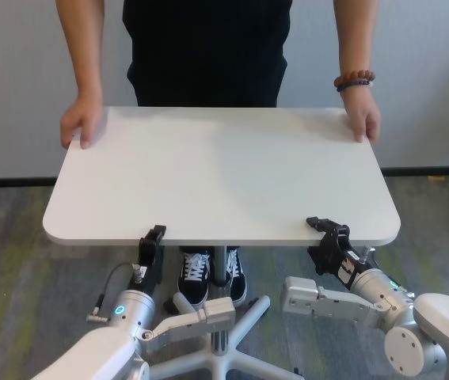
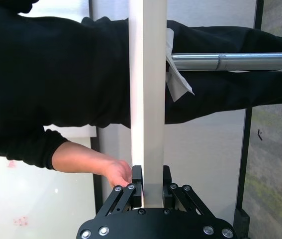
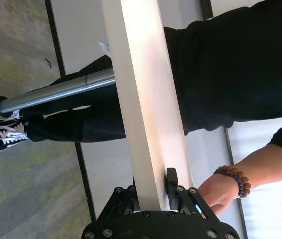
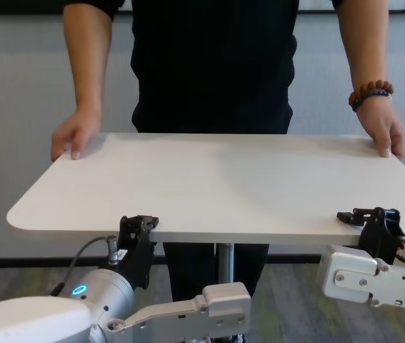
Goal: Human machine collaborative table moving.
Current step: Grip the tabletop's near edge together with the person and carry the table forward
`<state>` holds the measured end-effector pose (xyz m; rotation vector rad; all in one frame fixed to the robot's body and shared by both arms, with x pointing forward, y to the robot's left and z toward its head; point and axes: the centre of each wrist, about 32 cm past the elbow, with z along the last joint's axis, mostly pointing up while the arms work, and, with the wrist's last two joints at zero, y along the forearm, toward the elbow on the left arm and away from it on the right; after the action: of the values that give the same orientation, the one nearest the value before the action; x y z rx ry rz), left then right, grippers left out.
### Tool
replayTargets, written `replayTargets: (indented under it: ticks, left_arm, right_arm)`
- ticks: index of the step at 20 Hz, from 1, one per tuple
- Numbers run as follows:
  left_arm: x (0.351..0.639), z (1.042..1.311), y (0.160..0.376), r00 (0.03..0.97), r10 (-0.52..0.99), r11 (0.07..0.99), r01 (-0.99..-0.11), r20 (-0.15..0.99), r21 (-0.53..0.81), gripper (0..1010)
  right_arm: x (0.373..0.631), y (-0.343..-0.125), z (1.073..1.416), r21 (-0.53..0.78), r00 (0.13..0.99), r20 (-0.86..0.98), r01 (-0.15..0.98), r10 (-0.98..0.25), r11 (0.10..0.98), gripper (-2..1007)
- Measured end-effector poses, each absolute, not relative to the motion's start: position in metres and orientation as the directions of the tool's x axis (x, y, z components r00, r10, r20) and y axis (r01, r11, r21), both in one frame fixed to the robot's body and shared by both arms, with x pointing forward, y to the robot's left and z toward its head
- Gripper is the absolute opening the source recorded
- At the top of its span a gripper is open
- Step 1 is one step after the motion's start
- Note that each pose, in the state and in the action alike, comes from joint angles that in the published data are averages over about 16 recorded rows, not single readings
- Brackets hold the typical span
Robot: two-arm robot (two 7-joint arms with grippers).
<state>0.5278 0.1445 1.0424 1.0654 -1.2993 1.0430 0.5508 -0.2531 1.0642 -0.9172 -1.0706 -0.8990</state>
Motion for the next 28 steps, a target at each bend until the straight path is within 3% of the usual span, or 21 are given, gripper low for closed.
replayTargets:
  ticks: [28]
  left_arm:
    - [0.5285, 1.044, 0.1447, 0.009, -0.013, 0.204, -0.979, 1.0, 0.011, 245]
  right_arm:
    - [0.5501, -0.2535, 1.064, -0.167, 0.229, 0.962, 0.922, -0.146, 0.349, 266]
